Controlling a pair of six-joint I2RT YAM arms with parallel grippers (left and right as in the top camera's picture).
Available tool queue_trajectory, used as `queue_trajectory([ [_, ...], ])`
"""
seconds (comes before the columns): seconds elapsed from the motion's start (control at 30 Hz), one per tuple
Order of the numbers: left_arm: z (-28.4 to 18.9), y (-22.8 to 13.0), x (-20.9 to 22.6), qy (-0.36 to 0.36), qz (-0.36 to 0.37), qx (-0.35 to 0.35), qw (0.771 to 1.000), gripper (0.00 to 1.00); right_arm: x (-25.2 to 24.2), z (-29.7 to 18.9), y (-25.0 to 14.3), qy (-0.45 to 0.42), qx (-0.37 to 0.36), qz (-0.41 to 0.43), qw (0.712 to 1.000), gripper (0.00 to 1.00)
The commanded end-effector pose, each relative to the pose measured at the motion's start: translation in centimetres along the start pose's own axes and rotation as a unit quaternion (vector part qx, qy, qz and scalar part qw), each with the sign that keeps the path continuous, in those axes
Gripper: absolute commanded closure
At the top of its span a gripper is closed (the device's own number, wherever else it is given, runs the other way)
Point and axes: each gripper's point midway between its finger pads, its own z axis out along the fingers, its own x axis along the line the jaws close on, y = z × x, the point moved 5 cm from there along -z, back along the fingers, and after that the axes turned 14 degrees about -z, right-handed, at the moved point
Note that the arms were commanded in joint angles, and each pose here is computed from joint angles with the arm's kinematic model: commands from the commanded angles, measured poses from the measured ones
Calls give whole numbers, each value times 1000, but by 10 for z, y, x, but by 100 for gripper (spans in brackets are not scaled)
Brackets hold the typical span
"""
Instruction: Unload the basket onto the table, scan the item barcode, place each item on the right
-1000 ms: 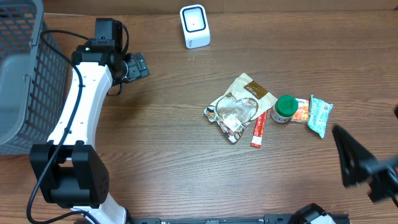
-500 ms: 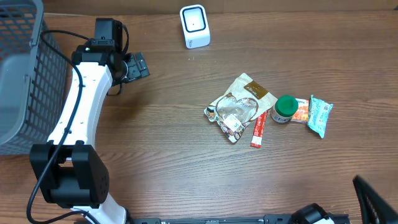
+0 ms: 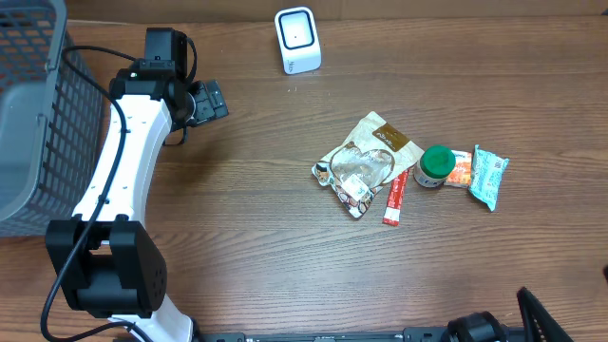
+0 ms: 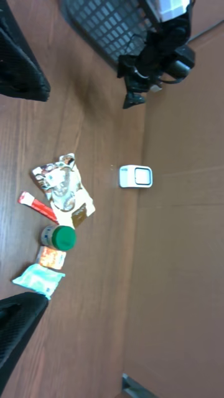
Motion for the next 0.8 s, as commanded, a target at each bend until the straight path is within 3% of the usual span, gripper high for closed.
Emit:
queue_trajectory([
  [0.0, -11, 5, -4, -13, -4, -12, 1000, 1, 3, 10, -12, -2, -9, 3, 1000, 0],
  [0.53, -11, 5, -4, -13, -4, -12, 1000, 0, 9, 128, -76, -33, -114, 3, 993, 0],
  [0.77, -11, 5, -4, -13, -4, -12, 1000, 0, 16, 181, -105, -29, -207, -7, 978, 0],
])
